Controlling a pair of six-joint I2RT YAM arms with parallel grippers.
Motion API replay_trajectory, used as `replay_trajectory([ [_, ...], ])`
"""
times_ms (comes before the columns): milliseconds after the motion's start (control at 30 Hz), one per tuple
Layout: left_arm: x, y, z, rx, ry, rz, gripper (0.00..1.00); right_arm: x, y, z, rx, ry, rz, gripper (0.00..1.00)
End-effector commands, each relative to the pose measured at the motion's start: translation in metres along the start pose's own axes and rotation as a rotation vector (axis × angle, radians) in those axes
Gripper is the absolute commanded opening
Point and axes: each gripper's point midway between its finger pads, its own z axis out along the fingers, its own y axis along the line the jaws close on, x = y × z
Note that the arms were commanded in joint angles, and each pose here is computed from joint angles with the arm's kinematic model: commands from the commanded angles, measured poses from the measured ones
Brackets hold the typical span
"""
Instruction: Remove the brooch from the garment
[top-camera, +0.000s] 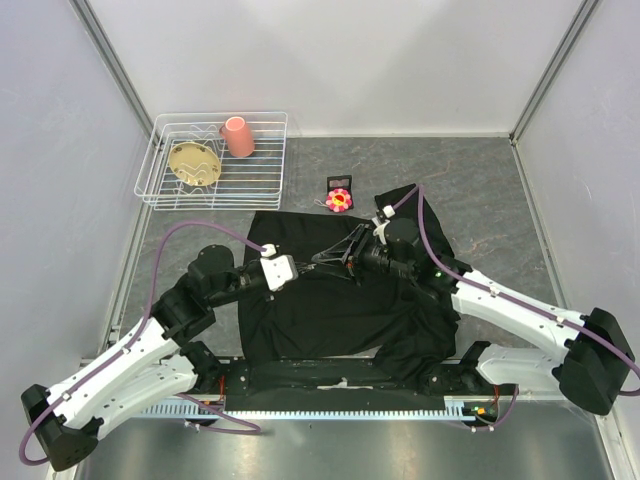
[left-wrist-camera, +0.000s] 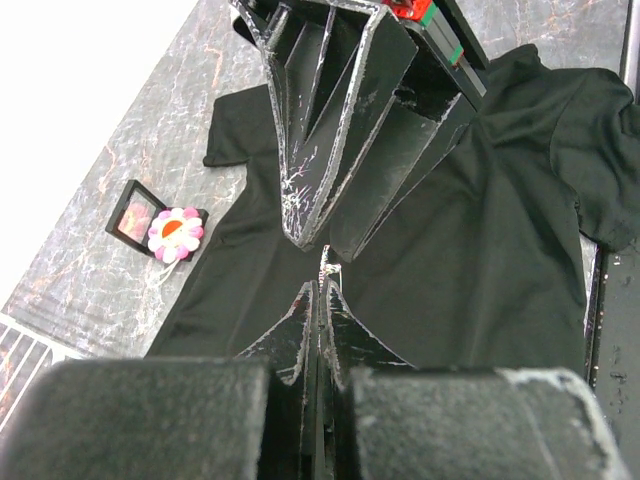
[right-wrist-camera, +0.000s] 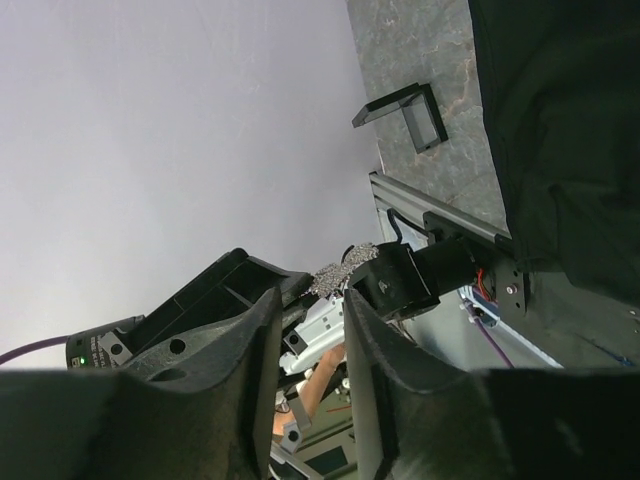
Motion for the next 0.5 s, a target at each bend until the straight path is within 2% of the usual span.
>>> replay_trajectory([
  [0, -0.0090, 0.0026, -0.0012, 0.002, -0.025, 0.048, 0.02, 0.0047, 0.0250, -0.0014, -0.061, 0.015, -0.009, 0.36],
  [133, -0.0081, 0.0020, -0.0012, 0.004, -0.023, 0.048, 0.02, 0.0044, 0.0218, 0.0005, -0.053, 0.016, -0.003, 0.33],
  [467, -0.0109, 0.0030, -0.0020, 0.001, -0.030, 0.052, 0.02, 0.0042, 0.0175, 0.0069, -0.044, 0.022, -0.001, 0.38],
])
